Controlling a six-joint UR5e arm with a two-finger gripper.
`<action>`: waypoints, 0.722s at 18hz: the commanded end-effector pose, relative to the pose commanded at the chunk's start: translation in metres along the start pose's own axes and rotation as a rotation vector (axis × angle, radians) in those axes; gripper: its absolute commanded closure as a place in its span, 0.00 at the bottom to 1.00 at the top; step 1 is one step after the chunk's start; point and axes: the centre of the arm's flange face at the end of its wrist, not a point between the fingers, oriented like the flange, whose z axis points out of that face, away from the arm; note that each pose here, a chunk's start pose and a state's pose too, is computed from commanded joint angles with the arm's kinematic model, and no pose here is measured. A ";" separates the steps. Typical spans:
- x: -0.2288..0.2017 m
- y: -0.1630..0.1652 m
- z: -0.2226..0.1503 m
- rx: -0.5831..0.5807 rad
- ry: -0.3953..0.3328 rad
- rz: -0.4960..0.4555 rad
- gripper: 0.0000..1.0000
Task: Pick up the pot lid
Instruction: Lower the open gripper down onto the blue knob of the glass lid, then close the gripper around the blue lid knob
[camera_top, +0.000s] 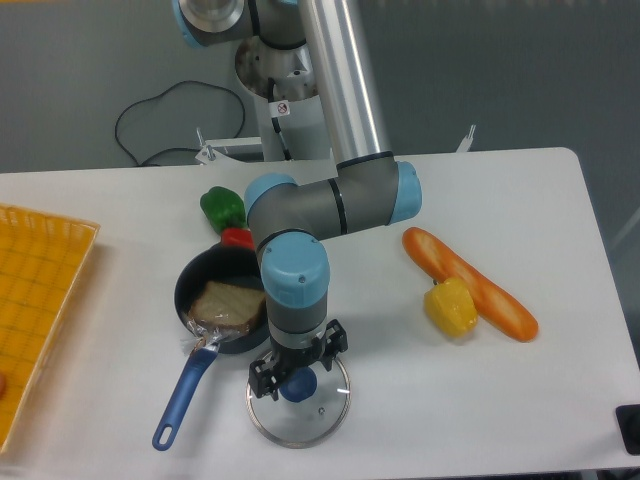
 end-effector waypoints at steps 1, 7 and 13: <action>0.000 0.000 0.000 0.000 0.000 0.000 0.00; -0.001 0.002 0.008 -0.013 -0.004 0.002 0.00; -0.001 0.000 0.010 -0.011 -0.002 0.004 0.00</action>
